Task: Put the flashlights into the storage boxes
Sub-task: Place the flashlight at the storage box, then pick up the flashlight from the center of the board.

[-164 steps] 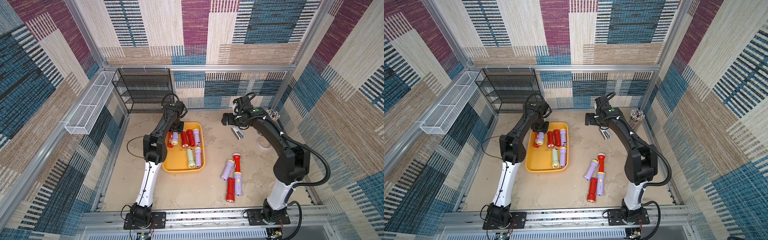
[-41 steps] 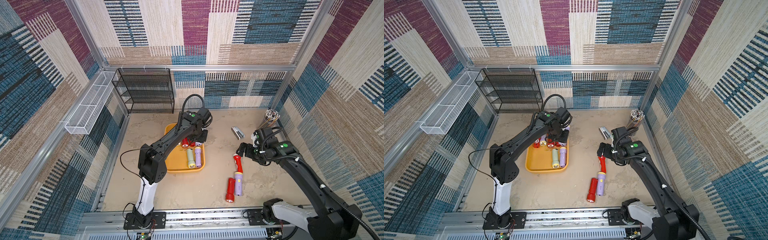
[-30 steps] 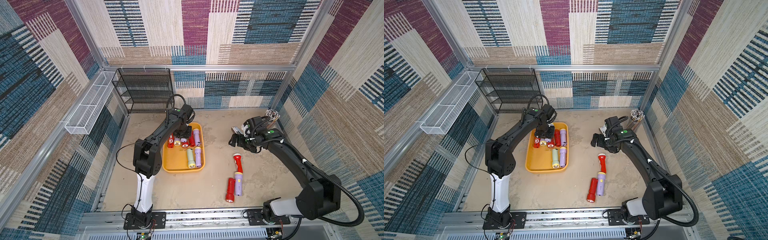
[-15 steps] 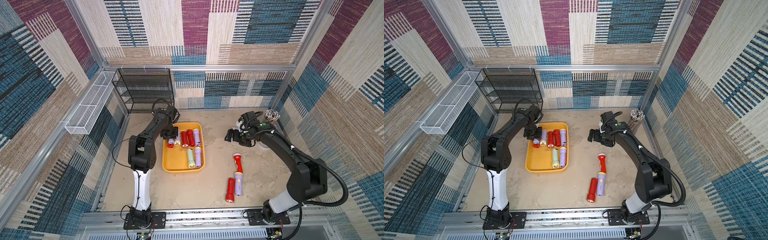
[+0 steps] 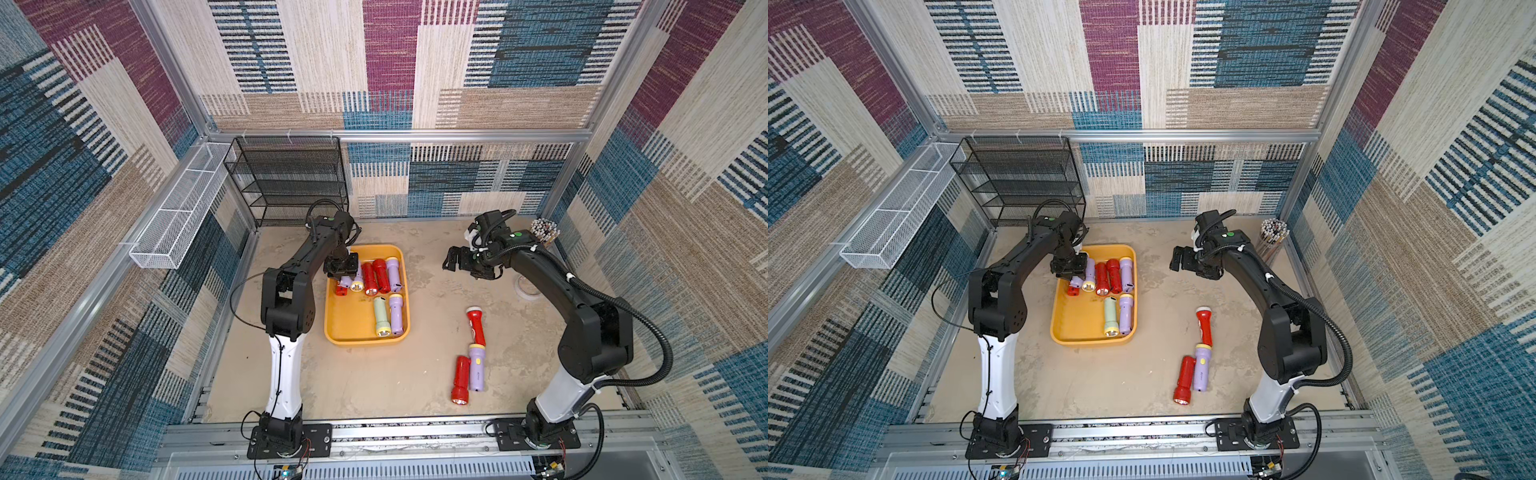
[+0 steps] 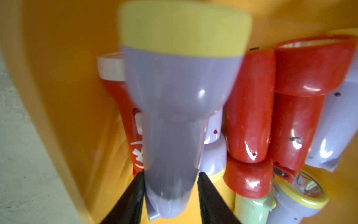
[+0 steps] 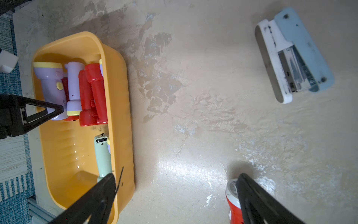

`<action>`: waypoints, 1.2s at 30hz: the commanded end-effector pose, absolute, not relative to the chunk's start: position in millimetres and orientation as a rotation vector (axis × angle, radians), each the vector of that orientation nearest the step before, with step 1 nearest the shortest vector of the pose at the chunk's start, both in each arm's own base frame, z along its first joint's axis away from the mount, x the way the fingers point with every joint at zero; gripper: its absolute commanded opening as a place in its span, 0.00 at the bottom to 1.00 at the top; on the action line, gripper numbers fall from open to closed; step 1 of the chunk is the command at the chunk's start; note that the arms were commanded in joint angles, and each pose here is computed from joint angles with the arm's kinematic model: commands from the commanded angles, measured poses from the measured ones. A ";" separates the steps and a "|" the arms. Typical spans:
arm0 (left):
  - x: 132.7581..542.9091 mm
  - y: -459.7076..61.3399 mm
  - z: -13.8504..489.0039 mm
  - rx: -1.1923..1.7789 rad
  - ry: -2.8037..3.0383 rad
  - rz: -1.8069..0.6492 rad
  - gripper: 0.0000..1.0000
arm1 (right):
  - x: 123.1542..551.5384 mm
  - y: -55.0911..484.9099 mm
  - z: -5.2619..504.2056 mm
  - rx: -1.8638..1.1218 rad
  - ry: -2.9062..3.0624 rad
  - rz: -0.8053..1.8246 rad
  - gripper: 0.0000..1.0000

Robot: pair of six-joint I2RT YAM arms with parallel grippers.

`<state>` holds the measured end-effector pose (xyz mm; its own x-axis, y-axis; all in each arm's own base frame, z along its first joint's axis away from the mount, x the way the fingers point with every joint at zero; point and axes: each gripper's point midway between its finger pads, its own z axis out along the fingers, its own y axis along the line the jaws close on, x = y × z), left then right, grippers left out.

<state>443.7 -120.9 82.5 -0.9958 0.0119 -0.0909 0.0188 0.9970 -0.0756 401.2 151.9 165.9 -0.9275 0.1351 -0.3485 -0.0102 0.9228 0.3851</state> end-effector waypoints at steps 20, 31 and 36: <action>438.4 -163.3 162.1 -0.001 2.897 -0.322 0.61 | 381.2 164.0 166.4 -0.068 2.680 0.657 1.00; 394.8 -223.2 171.9 0.143 2.899 -0.318 0.60 | 292.3 147.1 160.0 -0.010 2.701 0.725 1.00; 370.0 -256.1 164.3 0.235 2.916 -0.309 0.60 | 261.2 136.2 159.8 0.031 2.706 0.711 1.00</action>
